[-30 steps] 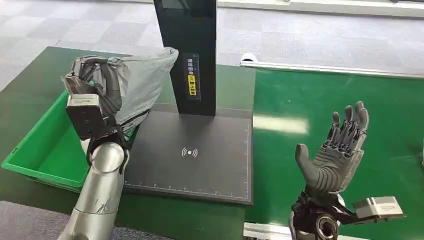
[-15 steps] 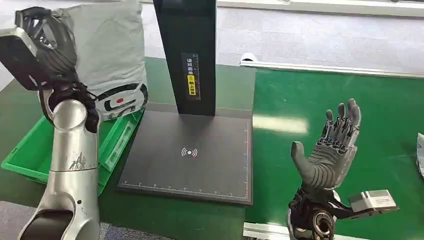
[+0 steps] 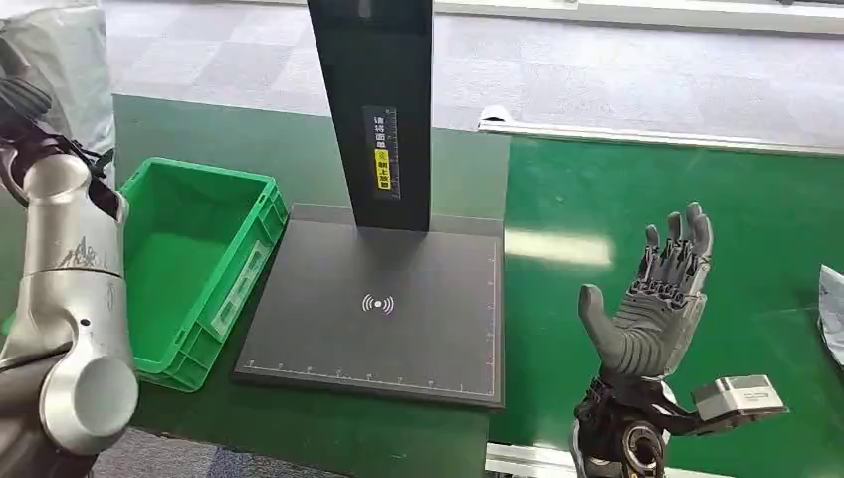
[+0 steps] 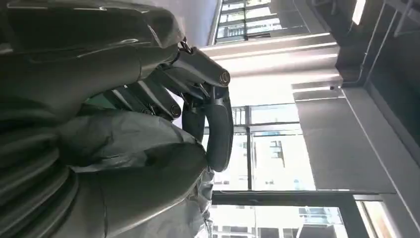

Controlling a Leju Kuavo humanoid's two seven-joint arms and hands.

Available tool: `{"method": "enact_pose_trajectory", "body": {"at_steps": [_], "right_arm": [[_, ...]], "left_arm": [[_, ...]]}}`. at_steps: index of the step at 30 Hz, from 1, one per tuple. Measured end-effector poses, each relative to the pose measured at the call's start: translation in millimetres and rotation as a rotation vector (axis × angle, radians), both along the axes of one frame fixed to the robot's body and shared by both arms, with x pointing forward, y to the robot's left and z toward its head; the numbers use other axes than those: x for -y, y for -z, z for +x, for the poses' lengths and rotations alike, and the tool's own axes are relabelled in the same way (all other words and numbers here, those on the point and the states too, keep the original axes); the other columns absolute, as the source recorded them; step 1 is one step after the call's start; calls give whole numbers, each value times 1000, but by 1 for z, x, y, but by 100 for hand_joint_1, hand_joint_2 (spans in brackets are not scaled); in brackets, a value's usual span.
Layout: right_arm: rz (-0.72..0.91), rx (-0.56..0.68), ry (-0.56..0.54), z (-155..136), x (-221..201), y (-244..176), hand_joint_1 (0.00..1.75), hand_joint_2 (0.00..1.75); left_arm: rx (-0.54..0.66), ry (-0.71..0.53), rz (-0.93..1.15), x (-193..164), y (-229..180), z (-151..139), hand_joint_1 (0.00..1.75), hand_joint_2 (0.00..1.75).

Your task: Moved the parcel from conveyor to table for the left to box.

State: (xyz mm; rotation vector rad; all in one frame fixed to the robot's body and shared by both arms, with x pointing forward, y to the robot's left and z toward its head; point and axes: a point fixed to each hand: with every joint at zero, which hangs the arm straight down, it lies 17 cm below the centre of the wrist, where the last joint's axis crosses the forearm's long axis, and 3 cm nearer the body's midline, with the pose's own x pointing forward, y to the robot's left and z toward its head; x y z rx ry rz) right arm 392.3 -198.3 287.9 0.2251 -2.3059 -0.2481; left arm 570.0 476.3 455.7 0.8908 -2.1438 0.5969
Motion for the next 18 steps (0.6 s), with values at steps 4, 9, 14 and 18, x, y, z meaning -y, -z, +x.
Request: {"method": "enact_pose_trajectory", "body": {"at_steps": [4, 9, 14, 18], "right_arm": [[-1, 0, -2, 0, 0, 0, 0, 175], [-3, -1, -2, 0, 0, 0, 0, 175], [-4, -1, -2, 0, 0, 1, 0, 175], [-3, -6, -2, 1, 0, 2, 0, 175]], "left_arm": [[-18, -4, -10, -5, 6, 3, 175, 175], [-29, -7, -18, -8, 10, 5, 175, 175], [-48, -30, -14, -14, 16, 5, 175, 175], [-67, -30, -28, -22, 32, 7, 0, 175]]}}
